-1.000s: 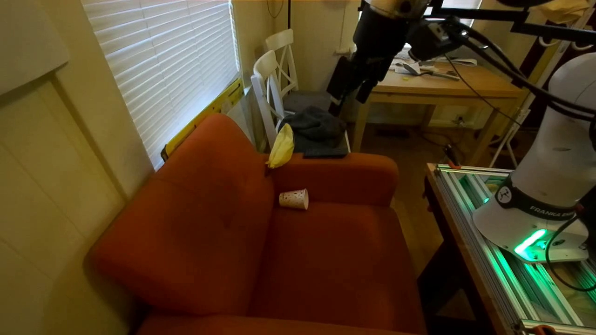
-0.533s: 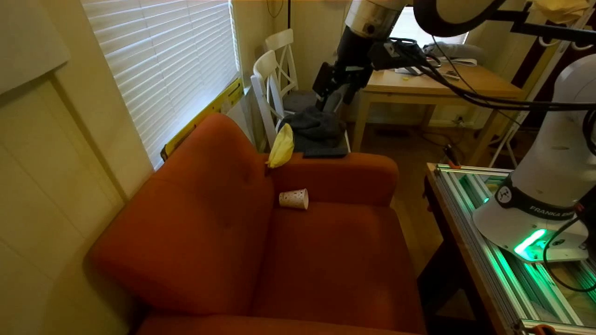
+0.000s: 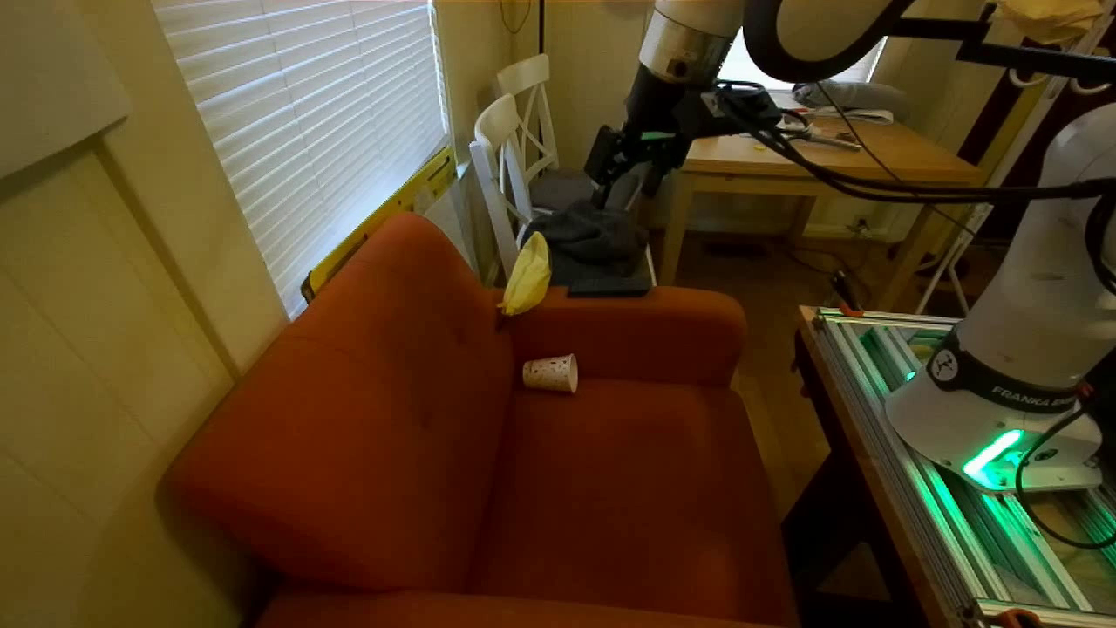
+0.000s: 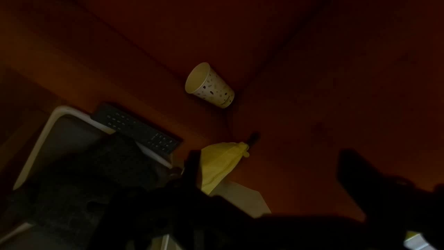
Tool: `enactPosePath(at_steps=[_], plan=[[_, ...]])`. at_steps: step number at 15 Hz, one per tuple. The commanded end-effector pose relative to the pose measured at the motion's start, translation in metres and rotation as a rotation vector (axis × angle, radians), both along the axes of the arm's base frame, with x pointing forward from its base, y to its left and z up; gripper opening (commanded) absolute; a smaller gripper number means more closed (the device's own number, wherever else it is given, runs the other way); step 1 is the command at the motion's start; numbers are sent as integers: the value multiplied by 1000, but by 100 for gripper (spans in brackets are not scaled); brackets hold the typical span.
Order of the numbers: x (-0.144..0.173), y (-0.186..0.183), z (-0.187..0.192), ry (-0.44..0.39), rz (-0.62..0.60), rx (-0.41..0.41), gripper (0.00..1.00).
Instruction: Put the yellow bag on the top of the headrest
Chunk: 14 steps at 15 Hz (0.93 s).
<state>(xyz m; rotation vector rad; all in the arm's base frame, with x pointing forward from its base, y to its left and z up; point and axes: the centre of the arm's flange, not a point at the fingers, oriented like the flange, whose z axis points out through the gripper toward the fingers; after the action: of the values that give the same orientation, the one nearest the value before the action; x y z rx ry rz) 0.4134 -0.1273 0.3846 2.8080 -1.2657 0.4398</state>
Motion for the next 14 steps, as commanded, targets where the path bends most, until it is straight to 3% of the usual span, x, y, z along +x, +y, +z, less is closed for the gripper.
enactPosePath(at_steps=[1, 7, 14], plan=[[13, -9, -8, -4, -61, -19, 100], [52, -63, -38, -32, -219, -83, 100], [99, -117, -97, -53, -268, -168, 100]])
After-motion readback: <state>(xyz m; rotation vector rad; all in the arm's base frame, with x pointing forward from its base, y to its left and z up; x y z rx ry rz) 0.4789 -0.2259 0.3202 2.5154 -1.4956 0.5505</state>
